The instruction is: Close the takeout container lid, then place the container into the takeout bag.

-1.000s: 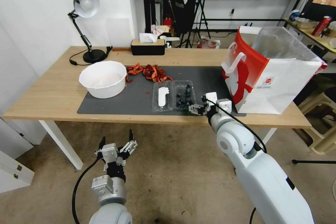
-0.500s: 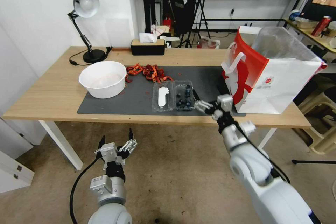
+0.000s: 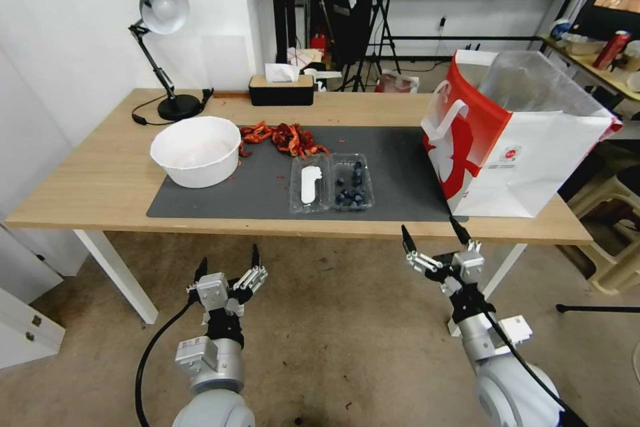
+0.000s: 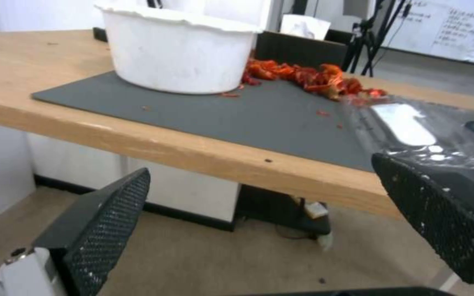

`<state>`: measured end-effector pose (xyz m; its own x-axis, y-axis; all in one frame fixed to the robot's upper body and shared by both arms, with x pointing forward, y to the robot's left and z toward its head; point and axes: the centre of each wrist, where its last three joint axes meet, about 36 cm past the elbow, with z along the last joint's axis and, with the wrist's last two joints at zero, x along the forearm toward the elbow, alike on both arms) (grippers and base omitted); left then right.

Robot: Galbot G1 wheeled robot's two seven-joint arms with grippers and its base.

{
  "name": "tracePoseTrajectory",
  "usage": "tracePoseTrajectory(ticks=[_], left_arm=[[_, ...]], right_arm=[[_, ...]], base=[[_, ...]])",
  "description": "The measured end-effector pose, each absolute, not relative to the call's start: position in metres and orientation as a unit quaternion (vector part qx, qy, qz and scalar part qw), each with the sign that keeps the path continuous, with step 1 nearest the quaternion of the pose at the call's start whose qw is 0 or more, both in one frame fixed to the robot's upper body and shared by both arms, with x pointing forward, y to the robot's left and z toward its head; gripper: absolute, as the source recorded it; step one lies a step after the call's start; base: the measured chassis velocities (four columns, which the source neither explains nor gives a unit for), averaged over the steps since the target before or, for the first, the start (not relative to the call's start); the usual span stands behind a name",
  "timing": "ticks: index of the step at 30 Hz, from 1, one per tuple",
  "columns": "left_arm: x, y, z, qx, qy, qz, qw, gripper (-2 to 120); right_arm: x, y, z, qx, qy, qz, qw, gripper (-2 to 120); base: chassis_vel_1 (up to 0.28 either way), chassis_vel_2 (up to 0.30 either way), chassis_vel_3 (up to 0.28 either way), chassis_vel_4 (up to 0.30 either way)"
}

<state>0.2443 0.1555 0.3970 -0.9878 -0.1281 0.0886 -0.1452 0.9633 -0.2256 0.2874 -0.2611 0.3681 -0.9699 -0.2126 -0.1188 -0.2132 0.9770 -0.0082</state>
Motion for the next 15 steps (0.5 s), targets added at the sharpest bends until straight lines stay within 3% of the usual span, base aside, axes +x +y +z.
tracePoseTrajectory(ticks=[5,12,15], left_arm=[[0.244,0.154,0.397,0.055,-0.988,0.141,0.028,100],[0.257,0.152,0.407,-0.018,-0.963,0.267,0.015,100],[0.257,0.152,0.407,-0.02,-0.963,0.269,0.014,100]], right_arm=[[0.284,-0.259,0.361,-0.111,0.992,0.008,0.052,100],[0.284,-0.258,0.362,-0.119,0.992,0.009,0.051,100],[0.284,-0.258,0.362,-0.119,0.992,0.009,0.051,100]], base=[[0.0,0.0,0.0,0.0],[0.0,0.0,0.0,0.0],[0.0,0.0,0.0,0.0]])
